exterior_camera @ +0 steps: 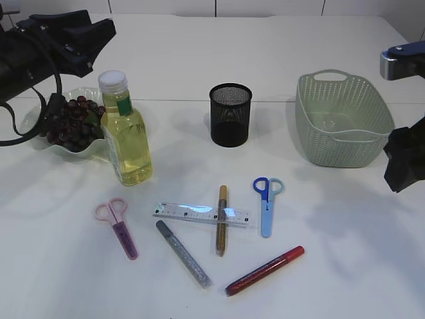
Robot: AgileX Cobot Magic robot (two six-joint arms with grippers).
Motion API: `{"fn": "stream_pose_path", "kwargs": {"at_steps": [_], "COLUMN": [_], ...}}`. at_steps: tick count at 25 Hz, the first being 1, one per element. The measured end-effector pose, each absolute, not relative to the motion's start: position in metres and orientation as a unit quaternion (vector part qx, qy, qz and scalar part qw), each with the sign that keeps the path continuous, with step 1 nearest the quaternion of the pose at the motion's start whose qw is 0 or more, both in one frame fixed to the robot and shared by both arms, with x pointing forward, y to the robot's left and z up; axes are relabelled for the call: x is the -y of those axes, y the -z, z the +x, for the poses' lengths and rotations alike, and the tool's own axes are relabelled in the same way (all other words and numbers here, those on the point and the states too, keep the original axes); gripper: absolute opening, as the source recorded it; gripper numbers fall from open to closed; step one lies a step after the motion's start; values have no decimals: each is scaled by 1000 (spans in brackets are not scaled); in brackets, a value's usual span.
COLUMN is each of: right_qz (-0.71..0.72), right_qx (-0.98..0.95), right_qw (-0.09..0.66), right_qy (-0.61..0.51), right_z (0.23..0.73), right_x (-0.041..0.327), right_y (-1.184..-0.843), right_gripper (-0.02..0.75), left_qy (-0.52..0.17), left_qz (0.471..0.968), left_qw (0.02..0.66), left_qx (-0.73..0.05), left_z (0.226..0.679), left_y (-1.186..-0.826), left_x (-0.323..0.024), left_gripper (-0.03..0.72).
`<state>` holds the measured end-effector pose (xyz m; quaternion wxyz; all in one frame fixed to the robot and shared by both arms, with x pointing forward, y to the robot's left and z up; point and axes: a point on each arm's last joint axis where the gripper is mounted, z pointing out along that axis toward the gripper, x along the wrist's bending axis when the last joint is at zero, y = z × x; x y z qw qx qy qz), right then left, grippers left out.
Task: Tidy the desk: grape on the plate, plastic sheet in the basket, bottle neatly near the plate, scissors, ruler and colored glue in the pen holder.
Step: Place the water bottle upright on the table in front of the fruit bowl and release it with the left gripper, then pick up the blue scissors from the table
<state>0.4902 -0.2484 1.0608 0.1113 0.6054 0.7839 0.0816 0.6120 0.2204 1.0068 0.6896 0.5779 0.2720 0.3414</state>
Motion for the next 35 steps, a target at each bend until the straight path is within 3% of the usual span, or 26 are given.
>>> {"fn": "stream_pose_path", "kwargs": {"at_steps": [7, 14, 28, 35], "right_qz": [605, 604, 598, 597], "right_qx": [-783, -783, -788, -789], "right_qw": [116, 117, 119, 118], "right_qy": [-88, -89, -89, -88], "right_z": [491, 492, 492, 492], "right_x": [248, 248, 248, 248], "right_y": [-1061, -1061, -1061, -1061], "right_gripper": [583, 583, 583, 583], "left_qy": [-352, -337, -319, -309], "left_qz": [595, 564, 593, 613], "left_qw": [638, 601, 340, 281], "left_qx": [-340, -455, -657, -671], "left_z": [614, 618, 584, 550], "left_y": [-1012, -1011, -1012, -1040], "left_x": [-234, -266, -302, -281], "left_gripper": [375, 350, 310, 309]}}
